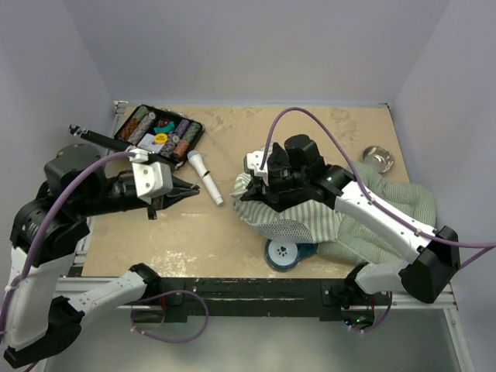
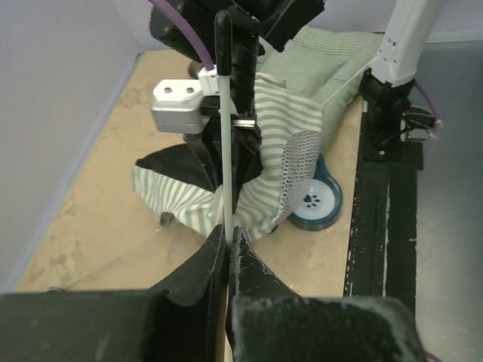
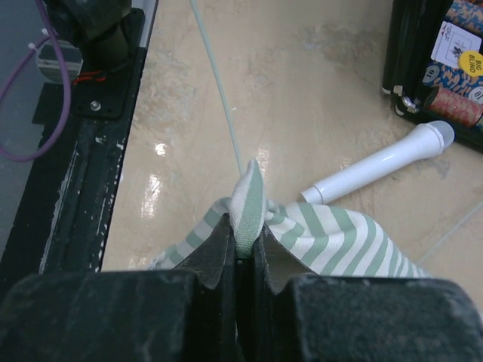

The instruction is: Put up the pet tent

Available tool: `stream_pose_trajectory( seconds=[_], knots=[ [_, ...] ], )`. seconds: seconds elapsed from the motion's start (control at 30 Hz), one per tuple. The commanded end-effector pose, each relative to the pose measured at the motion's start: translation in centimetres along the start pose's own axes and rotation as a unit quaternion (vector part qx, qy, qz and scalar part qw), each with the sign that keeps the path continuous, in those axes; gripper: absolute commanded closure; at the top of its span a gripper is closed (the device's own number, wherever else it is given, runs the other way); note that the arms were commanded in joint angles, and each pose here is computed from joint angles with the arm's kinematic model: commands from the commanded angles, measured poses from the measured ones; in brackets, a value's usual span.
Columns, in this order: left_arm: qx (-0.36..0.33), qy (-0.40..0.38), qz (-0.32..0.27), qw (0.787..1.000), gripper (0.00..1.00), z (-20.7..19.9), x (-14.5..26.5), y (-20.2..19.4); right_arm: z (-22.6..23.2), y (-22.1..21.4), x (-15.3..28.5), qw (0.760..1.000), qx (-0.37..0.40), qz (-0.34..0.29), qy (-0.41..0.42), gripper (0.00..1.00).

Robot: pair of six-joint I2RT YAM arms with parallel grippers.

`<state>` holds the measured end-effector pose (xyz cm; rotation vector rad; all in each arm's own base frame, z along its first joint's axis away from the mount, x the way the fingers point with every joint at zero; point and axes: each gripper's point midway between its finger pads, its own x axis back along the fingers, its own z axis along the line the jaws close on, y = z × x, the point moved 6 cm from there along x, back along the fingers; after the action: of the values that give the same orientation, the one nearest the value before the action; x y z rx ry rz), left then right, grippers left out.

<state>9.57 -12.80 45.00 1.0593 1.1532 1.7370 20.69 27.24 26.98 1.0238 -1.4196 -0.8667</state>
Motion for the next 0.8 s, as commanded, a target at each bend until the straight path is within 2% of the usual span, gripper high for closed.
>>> stream_pose_trajectory(
  seconds=[0.0,0.13,0.27,0.37,0.5,0.77],
  knots=[
    [0.085,-0.074,0.054,0.992,1.0,-0.6,-2.8,-2.5,0.9,7.7,1.6,0.993,0.056,-0.103,0.027,1.0],
    [0.086,-0.084,0.054,0.991,1.0,0.1,-4.1,-2.4,1.3,10.6,2.8,0.987,0.08,-0.137,0.026,1.0],
    [0.062,-0.067,0.03,0.995,1.0,0.9,-3.7,-0.5,1.1,12.4,3.3,0.983,0.102,-0.152,0.021,1.0],
    [0.07,-0.073,0.028,0.995,1.0,0.8,-3.5,0.3,1.1,13.6,3.4,0.98,0.115,-0.162,0.025,1.0],
    [0.103,-0.098,0.056,0.988,1.0,-0.3,-4.3,-2.6,1.4,15.3,3.9,0.975,0.131,-0.179,0.031,1.0],
    [0.186,-0.166,0.112,0.962,1.0,-2.3,-6.1,-7.7,2.2,17.3,4.7,0.965,0.153,-0.206,0.049,1.0]
  ],
)
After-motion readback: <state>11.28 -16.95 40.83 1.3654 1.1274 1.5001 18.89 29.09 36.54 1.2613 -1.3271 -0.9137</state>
